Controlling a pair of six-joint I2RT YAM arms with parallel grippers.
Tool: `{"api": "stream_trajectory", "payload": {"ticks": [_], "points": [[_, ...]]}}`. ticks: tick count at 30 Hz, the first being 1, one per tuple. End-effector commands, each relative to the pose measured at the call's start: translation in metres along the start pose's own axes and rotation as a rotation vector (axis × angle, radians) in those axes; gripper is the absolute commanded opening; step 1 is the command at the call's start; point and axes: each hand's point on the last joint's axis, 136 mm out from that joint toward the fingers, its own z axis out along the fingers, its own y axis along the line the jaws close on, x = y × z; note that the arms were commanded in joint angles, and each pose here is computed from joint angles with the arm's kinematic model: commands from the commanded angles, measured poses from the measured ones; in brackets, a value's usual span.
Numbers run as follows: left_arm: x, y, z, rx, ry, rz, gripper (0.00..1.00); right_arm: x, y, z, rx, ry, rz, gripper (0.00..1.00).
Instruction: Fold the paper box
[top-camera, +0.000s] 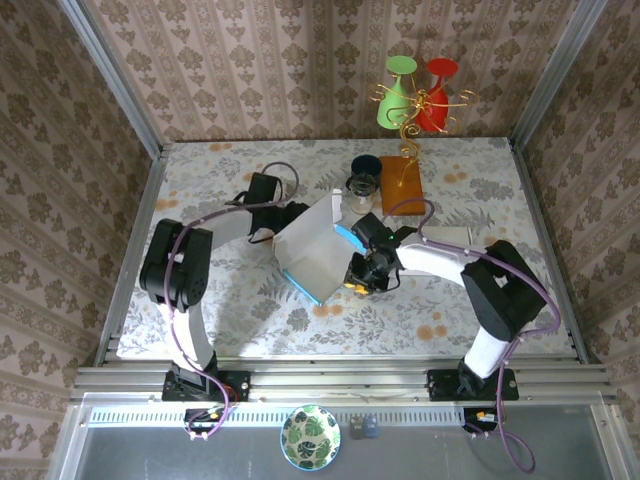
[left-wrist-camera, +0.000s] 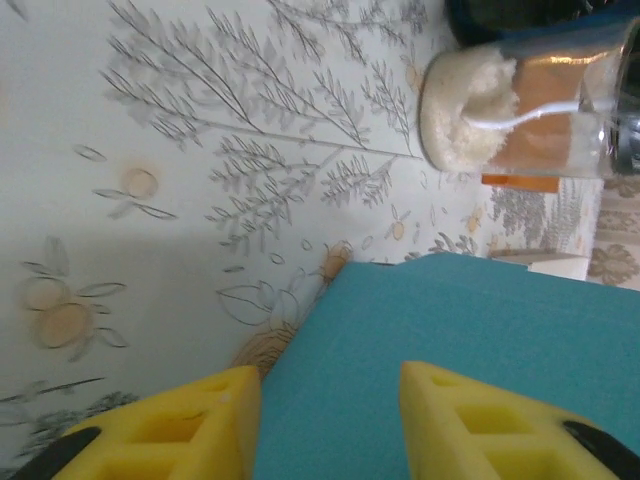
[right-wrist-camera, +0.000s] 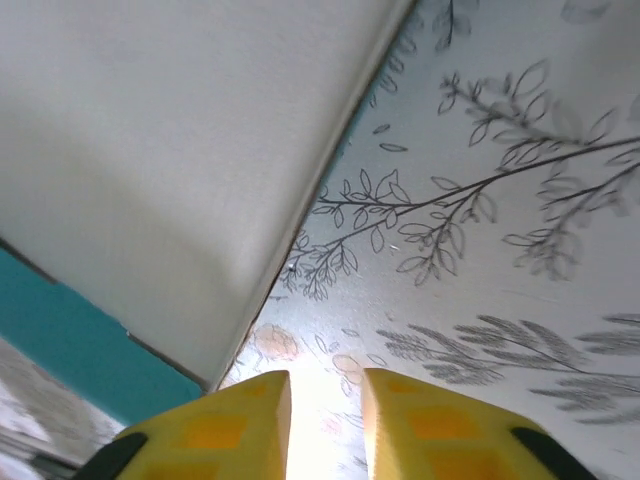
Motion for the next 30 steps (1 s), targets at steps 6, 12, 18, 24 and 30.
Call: {"api": "stream_trajectory", "payload": {"ticks": [6,12,18,24,30], "points": [[-0.041,0.007,-0.142,-0.383,-0.278,0.165,0.48,-0.066,0.035,-0.101,-0.001,-0.248,-0.661,0.37],[-0.002,-0.003,-0.190,-0.437,-0.267,0.211,0.50,-0.113,0.057,-0.118,-0.047,-0.256,-0.923,0.42],[0.064,-0.004,-0.196,-0.395,-0.173,0.232,0.54,-0.139,0.084,-0.114,-0.106,-0.293,-1.100,0.48],[0.106,-0.012,-0.173,-0.300,-0.115,0.329,0.60,-0.149,0.099,-0.094,-0.149,-0.255,-1.206,0.53],[0.111,0.009,-0.158,-0.366,-0.106,0.326,0.60,-0.159,0.102,-0.072,-0.157,-0.226,-1.228,0.54]]}}
